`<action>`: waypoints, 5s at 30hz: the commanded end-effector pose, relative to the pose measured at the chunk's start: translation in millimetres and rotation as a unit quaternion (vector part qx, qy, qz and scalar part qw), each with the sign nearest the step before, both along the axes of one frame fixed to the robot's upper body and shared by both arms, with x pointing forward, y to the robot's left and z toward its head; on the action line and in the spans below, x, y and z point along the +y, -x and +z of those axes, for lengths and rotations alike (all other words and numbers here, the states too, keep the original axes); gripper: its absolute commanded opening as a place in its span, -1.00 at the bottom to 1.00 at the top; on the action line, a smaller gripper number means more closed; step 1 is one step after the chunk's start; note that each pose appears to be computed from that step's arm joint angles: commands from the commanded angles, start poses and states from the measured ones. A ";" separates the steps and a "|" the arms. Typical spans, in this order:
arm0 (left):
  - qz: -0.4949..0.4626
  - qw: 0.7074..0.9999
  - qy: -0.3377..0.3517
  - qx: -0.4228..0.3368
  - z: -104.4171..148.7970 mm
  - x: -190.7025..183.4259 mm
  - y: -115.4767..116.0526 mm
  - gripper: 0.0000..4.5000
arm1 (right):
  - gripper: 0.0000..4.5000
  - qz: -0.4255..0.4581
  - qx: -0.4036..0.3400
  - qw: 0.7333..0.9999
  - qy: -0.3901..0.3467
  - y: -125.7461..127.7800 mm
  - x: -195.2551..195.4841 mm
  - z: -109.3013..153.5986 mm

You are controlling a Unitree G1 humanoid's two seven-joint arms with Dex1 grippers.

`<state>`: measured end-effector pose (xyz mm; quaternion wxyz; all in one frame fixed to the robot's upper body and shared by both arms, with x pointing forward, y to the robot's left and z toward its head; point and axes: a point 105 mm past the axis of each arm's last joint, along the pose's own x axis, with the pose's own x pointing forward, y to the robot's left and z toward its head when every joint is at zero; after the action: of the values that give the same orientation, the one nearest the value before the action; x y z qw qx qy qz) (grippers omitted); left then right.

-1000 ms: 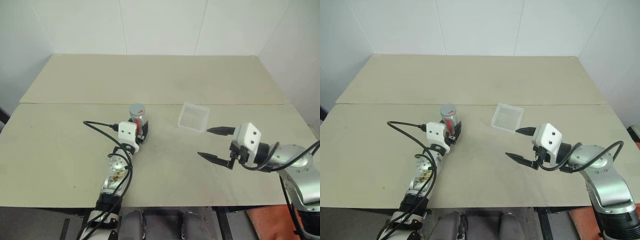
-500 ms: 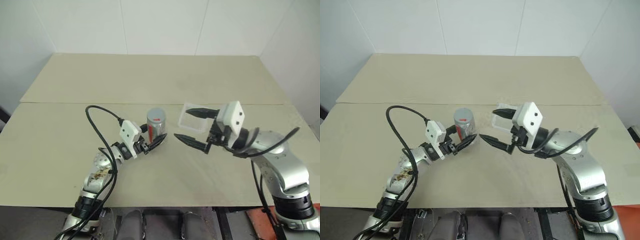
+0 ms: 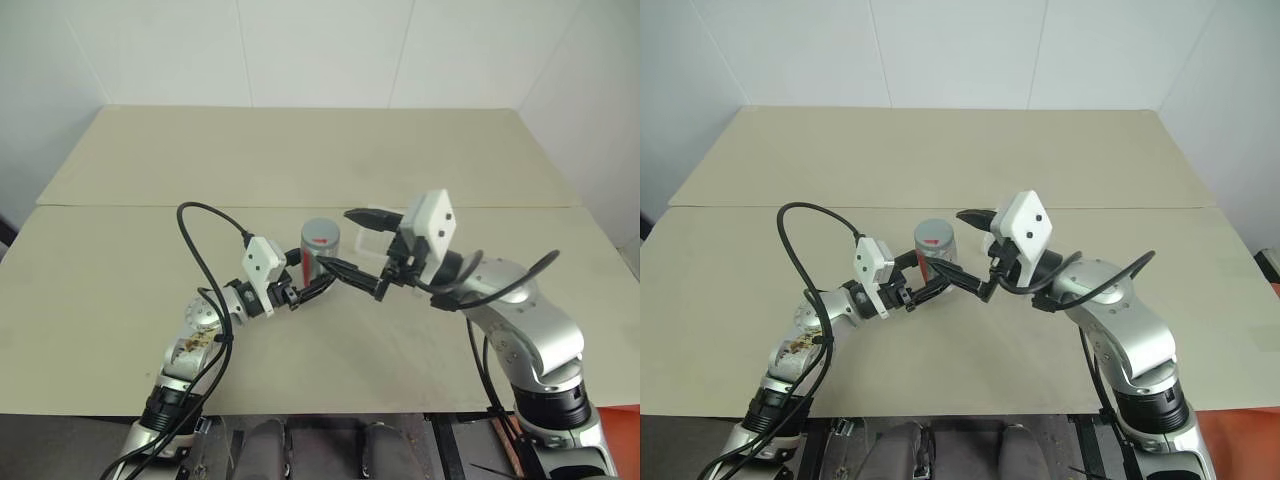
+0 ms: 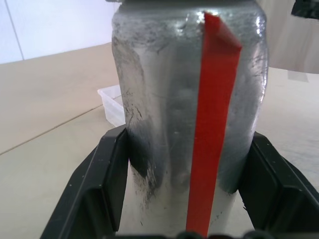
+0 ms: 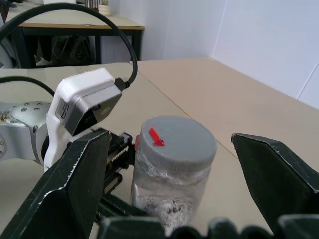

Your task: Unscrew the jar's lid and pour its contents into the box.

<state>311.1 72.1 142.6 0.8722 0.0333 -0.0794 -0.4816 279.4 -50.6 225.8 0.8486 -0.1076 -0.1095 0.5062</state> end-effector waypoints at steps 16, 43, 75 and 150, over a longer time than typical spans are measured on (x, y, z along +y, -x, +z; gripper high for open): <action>0.006 0.999 -0.001 -0.044 10.6 -3.4 1.6 0.23 | 1.00 -0.024 0.004 1.000 -0.011 -14.5 16.9 2.5; 0.004 0.999 -0.005 -0.044 4.8 -4.3 1.7 0.23 | 0.29 -0.009 0.002 1.000 -0.017 -12.1 15.2 2.5; -0.130 0.991 -0.024 -0.024 4.0 -6.6 31.1 0.23 | 0.29 0.220 -0.034 0.974 0.047 -6.8 3.5 -4.1; -0.030 0.994 0.050 -0.094 17.7 -9.3 10.5 0.23 | 0.24 0.123 -0.067 0.990 -0.012 -5.7 2.3 10.8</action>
<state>302.1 63.5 148.1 0.8530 0.0230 -0.1607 -0.4960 292.0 -48.8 224.8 0.7795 -0.1123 -0.1603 0.5950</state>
